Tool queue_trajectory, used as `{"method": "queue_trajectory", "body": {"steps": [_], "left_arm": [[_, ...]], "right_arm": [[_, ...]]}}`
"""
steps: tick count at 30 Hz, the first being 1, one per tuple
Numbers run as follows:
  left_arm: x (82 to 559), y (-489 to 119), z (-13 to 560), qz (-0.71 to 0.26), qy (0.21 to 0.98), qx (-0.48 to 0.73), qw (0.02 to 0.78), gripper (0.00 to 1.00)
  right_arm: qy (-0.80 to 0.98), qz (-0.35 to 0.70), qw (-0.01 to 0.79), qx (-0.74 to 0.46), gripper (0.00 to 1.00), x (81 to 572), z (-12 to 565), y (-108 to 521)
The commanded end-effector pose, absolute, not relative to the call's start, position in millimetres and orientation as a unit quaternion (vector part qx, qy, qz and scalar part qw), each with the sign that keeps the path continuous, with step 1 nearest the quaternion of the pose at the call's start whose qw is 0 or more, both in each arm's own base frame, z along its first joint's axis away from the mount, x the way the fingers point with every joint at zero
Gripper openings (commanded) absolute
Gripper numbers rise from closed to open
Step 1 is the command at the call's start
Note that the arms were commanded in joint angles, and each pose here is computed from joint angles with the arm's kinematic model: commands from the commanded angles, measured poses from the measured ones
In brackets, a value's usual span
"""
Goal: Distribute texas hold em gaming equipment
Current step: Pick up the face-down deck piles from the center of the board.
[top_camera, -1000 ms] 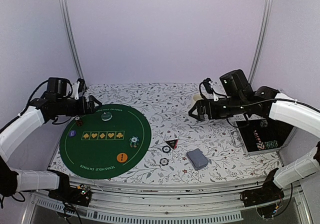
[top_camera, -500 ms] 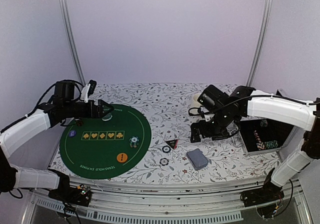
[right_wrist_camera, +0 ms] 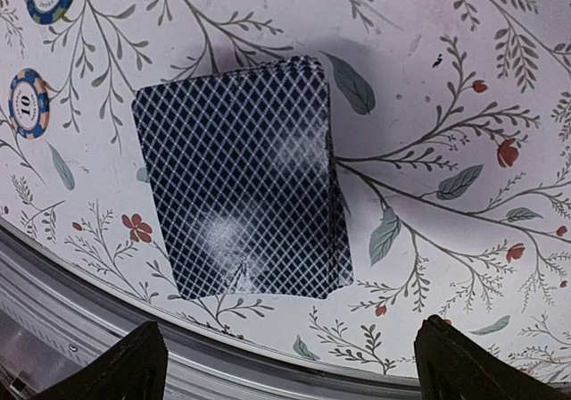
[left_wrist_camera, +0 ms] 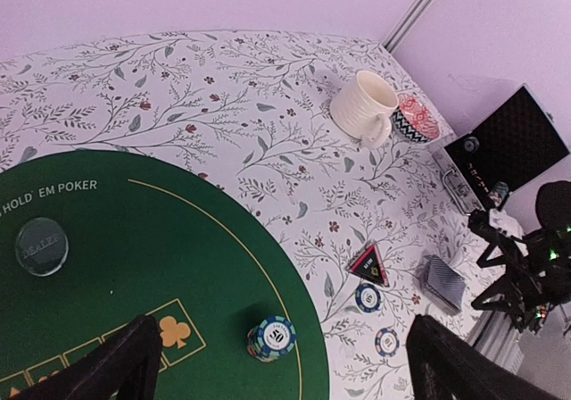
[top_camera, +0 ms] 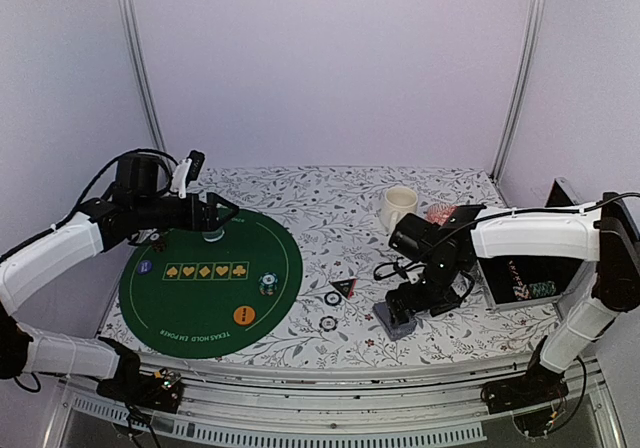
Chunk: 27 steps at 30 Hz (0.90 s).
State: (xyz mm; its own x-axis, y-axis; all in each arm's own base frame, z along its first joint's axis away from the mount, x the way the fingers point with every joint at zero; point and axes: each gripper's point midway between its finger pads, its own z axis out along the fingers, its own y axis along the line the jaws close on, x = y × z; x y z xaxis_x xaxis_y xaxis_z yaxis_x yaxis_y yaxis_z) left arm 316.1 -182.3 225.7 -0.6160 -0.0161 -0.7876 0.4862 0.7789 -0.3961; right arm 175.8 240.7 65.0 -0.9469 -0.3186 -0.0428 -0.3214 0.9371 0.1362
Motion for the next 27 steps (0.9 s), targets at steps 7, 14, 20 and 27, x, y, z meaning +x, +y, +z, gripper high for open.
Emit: {"method": "queue_trajectory", "body": {"steps": [7,14,20,27], "left_arm": [[328.0,-185.3,237.3,-0.288,0.849,0.134,0.423,0.98],[347.1,-189.6,230.8,-0.260,0.853,0.165,0.421,0.98],[358.0,-193.7,213.5,-0.242,0.864,0.190,0.398,0.98],[363.1,-194.7,206.2,-0.230,0.865,0.206,0.396,0.98]], "right_arm": [[0.965,0.111,-0.015,-0.236,0.99,171.7,47.3,268.6],[0.964,0.101,-0.014,-0.246,0.99,187.2,61.2,284.8],[0.967,0.067,-0.027,-0.243,0.99,193.1,63.6,281.3],[0.970,0.027,-0.063,-0.232,0.99,180.7,46.6,261.7]]}}
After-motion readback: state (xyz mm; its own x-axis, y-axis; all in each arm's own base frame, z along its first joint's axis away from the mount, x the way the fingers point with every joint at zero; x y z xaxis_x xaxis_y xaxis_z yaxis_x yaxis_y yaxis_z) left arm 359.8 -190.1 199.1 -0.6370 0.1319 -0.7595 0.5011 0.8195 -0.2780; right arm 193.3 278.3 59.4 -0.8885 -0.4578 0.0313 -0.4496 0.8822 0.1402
